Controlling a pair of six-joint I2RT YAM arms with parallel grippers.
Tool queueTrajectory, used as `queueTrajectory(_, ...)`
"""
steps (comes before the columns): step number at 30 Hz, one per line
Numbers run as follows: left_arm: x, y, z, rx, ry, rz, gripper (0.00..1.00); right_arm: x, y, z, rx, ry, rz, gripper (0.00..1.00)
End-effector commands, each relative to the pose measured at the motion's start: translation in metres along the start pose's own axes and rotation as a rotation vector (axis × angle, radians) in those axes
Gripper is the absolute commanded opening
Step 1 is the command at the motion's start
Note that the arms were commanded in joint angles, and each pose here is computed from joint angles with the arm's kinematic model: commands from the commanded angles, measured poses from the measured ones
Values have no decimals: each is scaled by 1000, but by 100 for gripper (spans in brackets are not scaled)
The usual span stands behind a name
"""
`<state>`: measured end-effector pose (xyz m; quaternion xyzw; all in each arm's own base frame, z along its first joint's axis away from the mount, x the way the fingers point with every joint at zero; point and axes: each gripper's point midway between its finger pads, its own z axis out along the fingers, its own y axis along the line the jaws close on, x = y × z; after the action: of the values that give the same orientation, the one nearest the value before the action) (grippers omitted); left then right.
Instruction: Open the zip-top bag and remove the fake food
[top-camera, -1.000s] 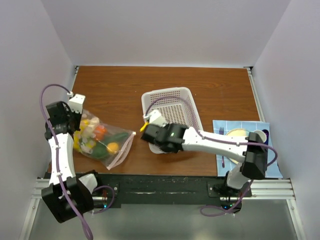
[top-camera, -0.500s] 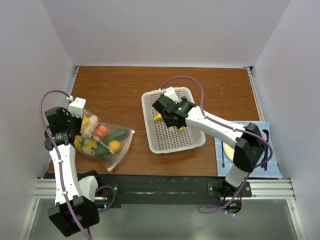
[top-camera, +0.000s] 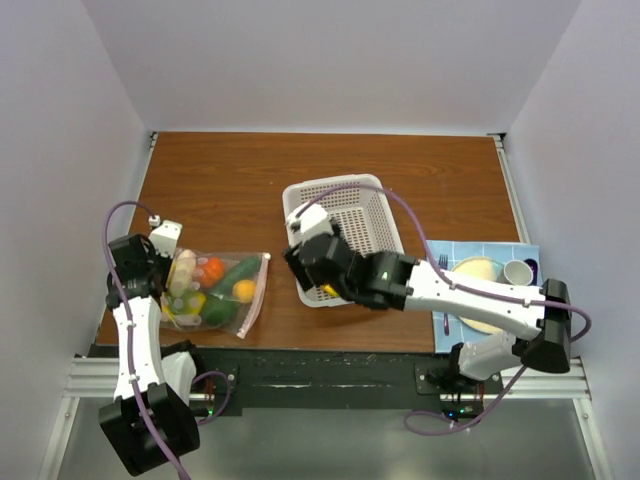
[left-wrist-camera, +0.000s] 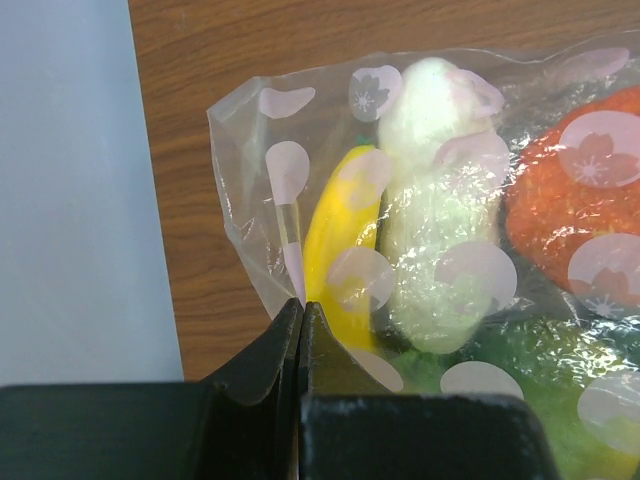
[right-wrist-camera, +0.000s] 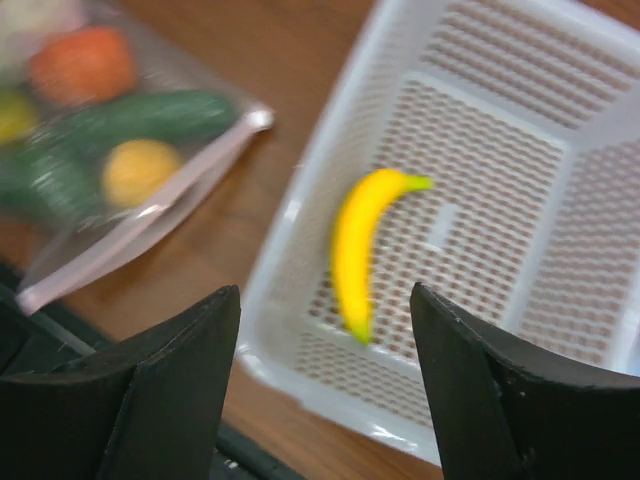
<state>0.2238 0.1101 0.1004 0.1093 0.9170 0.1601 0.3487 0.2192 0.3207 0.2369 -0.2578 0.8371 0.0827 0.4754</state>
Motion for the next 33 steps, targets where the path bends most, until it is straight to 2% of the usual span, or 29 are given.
queueTrajectory(1,-2,6,5,-32,-24,39,0,37,70,20,-204,-22,-53,68)
queueTrajectory(3,1,4,6,-27,-16,51,0,52,92,28,-270,-16,-75,67)
queueTrajectory(8,8,7,12,-51,-1,90,0,72,117,60,-285,31,-123,62)
queueTrajectory(15,4,0,20,-12,-12,87,0,78,143,92,-308,8,-142,59)
queueTrajectory(20,8,-8,27,22,4,104,0,76,154,111,-283,3,-161,61)
queueTrajectory(24,14,-4,31,6,28,134,0,93,132,111,-193,61,-201,57)
queueTrajectory(25,14,-3,32,1,28,145,0,85,124,101,-187,40,-187,57)
queueTrajectory(26,13,-2,33,-6,23,150,0,104,111,99,-168,66,-206,57)
queueTrajectory(33,9,-4,39,19,17,133,0,138,49,62,-87,101,-173,57)
